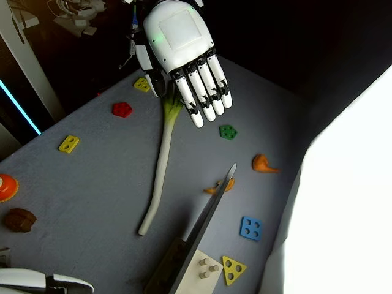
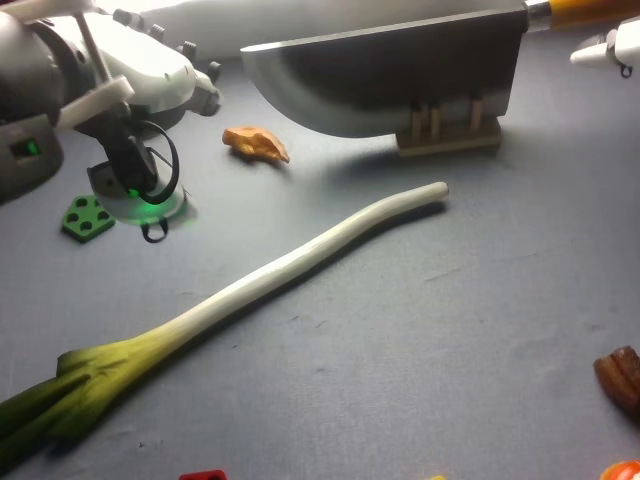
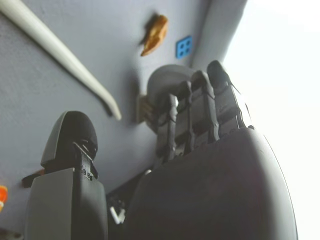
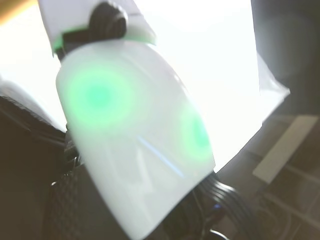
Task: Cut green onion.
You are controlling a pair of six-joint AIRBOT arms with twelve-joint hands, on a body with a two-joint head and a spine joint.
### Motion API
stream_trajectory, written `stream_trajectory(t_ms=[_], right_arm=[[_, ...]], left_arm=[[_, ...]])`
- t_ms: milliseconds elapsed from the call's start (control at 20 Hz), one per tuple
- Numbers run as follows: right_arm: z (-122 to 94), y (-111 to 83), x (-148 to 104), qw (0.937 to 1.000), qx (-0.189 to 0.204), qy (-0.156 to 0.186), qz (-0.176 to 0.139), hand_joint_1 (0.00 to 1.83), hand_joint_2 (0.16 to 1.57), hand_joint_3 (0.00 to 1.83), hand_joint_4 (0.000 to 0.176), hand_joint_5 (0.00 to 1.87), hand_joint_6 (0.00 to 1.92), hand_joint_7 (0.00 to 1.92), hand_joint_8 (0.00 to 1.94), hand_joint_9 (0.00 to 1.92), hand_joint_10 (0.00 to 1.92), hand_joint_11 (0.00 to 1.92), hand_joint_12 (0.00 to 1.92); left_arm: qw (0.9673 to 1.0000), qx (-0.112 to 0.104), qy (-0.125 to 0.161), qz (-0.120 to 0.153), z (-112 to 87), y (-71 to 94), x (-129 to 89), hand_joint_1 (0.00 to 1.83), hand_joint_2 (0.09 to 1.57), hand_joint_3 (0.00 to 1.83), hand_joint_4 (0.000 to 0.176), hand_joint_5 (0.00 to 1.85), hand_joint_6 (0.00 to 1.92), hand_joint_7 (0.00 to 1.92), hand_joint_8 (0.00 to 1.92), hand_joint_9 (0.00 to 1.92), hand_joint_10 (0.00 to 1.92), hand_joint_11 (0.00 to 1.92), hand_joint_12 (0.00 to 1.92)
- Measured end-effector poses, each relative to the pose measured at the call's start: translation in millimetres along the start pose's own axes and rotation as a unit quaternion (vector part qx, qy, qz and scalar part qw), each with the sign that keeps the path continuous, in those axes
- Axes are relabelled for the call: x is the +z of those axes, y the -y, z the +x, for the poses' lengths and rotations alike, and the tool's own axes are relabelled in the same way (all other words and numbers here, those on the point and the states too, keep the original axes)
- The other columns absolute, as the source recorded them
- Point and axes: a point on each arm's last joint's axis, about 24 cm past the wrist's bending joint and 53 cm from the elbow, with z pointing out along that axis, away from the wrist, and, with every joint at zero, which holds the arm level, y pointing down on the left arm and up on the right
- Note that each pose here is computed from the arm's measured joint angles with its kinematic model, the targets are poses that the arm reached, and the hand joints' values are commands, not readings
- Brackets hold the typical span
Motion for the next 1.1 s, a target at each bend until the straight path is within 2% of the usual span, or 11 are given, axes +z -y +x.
stream_trajectory(t_ms=[150,250,300,400,500,700,850,900,950,1050,1100], right_arm=[[6.8,14.4,8.2,0.9998,-0.018,-0.004,0.011,1.02,0.96,0.0,0.014,0.0,0.0,0.0,0.0,0.0,0.0,0.0,0.0],[12.9,20.5,11.0,0.9995,-0.026,-0.01,0.017,1.07,0.96,0.0,0.026,0.0,0.0,0.0,0.0,0.0,0.0,0.0,0.0],[14.6,22.8,12.5,0.9994,-0.027,-0.012,0.019,1.02,0.98,0.0,0.034,0.0,0.0,0.0,0.0,0.0,0.0,0.0,0.0],[14.8,25.7,15.2,0.9995,-0.026,-0.008,0.016,1.01,0.98,0.0,0.032,0.0,0.0,0.0,0.0,0.0,0.0,0.0,0.0],[20.1,29.3,22.1,0.9996,-0.022,-0.008,0.018,1.05,0.94,0.0,0.022,0.0,0.0,0.0,0.0,0.0,0.0,0.0,0.0],[25.7,33.6,31.0,0.9997,-0.018,-0.011,0.013,1.05,0.93,0.0,0.024,0.0,0.0,0.0,0.0,0.0,0.0,0.0,0.0],[31.7,33.3,40.5,0.9997,-0.017,-0.014,0.008,1.07,0.93,0.0,0.031,0.0,0.0,0.0,0.0,0.0,0.0,0.0,0.0],[32.9,34.1,43.9,0.9997,-0.02,-0.013,0.008,1.09,0.92,0.0,0.022,0.0,0.0,0.0,0.0,0.0,0.0,0.0,0.0],[34.2,34.6,47.2,0.9997,-0.022,-0.012,0.008,1.06,0.93,0.0,0.032,0.0,0.0,0.0,0.0,0.0,0.0,0.0,0.0],[34.7,35.2,50.7,0.9998,-0.017,-0.009,0.008,1.05,0.94,0.0,0.029,0.0,0.0,0.0,0.0,0.0,0.0,0.0,0.0],[33.2,36.9,51.6,0.9998,-0.014,-0.008,0.008,1.08,0.93,0.0,0.013,0.0,0.0,0.0,0.0,0.0,0.0,0.0,0.0]], left_arm=[[1.0,-0.002,0.0,0.004,-0.7,1.9,1.4,0.74,1.19,0.01,0.029,0.21,0.0,0.23,0.01,0.22,0.02,0.0,0.46],[1.0,-0.001,0.0,0.002,-0.3,1.0,1.9,0.76,1.19,0.0,0.016,0.21,0.02,0.25,0.01,0.24,0.01,0.0,0.54],[1.0,-0.003,-0.006,0.004,2.2,1.7,1.9,0.75,1.2,0.0,0.032,0.21,0.01,0.24,0.0,0.2,0.01,0.0,0.44],[0.9999,-0.002,-0.013,0.008,6.6,5.5,-0.1,0.75,1.19,0.0,0.036,0.21,0.01,0.23,0.0,0.18,0.0,0.0,0.41],[0.9999,-0.005,-0.013,0.006,5.5,6.2,-2.1,0.79,1.2,0.0,0.019,0.21,0.0,0.23,0.0,0.13,0.0,0.0,0.3],[0.9997,-0.007,-0.021,-0.013,8.7,-3.3,0.3,0.81,1.19,0.0,0.028,0.19,0.0,0.2,0.0,0.12,0.0,0.0,0.31],[0.9996,-0.002,-0.025,-0.009,14.4,5.1,-4.9,0.86,1.19,0.0,0.034,0.17,0.0,0.15,0.0,0.1,0.0,0.0,0.24],[0.9996,-0.001,-0.026,-0.007,16.1,10.2,-6.0,0.83,1.21,0.01,0.036,0.09,0.0,0.1,0.0,0.08,0.0,0.0,0.13],[0.9995,-0.001,-0.029,-0.009,18.3,12.0,-7.2,0.87,1.18,0.0,0.029,0.17,0.01,0.16,0.0,0.1,0.0,0.0,0.25],[0.9995,-0.005,-0.026,-0.015,17.1,10.2,-7.2,0.88,1.17,0.0,0.028,0.17,0.0,0.15,0.0,0.09,0.0,0.0,0.27],[0.9996,-0.01,-0.017,-0.02,13.9,7.6,-6.5,0.83,1.2,0.01,0.041,0.09,0.0,0.08,0.0,0.04,0.0,0.0,0.17]])
